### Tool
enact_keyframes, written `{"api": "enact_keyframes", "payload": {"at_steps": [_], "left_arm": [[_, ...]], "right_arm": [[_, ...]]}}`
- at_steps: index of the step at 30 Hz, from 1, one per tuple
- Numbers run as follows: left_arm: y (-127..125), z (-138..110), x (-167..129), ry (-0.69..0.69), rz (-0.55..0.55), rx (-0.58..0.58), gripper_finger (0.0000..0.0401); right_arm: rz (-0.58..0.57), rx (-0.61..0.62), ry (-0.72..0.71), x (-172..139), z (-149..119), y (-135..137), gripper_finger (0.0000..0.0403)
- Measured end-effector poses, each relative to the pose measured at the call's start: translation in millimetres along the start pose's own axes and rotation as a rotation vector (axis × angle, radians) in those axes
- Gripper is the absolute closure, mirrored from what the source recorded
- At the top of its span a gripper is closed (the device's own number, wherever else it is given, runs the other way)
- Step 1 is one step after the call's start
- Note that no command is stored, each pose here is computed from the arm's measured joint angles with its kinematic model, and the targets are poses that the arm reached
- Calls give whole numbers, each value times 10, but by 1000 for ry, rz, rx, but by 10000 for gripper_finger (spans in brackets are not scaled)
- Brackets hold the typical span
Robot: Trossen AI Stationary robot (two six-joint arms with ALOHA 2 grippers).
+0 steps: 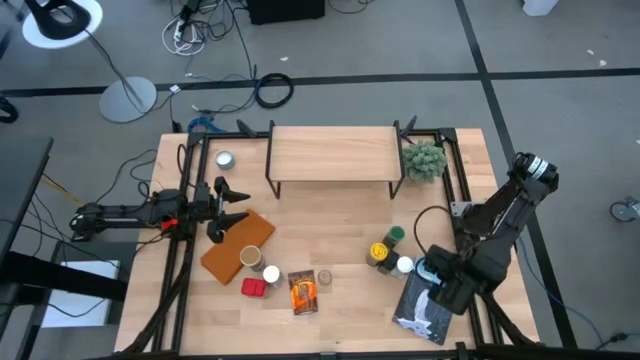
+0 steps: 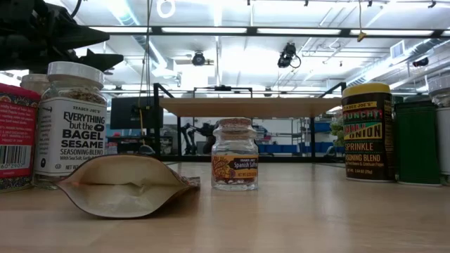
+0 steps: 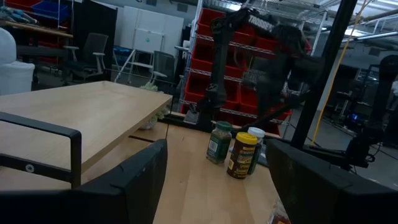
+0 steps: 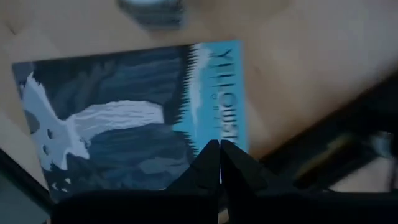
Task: Shelf spices
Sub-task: Put the right white seasoning bottle on the shelf
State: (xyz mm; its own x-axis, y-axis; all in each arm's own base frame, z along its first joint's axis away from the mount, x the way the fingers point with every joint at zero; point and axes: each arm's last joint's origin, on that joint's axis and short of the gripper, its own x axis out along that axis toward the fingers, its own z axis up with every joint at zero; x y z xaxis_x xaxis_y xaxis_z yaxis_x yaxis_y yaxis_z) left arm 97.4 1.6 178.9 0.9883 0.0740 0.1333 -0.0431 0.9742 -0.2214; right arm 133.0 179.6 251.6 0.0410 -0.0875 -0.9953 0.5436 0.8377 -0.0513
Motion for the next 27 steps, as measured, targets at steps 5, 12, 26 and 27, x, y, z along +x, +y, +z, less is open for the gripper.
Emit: {"api": "enact_keyframes", "payload": {"at_steps": [5, 12, 26, 27], "left_arm": [[0, 0, 0, 0, 0, 0, 123], [0, 0, 0, 0, 0, 0, 123], [0, 0, 0, 0, 0, 0, 123], [0, 0, 0, 0, 0, 0, 123]], "right_arm": [[121, 11, -4, 251, -30, 101, 394], [210, 28, -19, 382, -16, 165, 352], [189, 110, -108, 403, 251, 131, 177], [186, 99, -111, 406, 281, 126, 165]]}}
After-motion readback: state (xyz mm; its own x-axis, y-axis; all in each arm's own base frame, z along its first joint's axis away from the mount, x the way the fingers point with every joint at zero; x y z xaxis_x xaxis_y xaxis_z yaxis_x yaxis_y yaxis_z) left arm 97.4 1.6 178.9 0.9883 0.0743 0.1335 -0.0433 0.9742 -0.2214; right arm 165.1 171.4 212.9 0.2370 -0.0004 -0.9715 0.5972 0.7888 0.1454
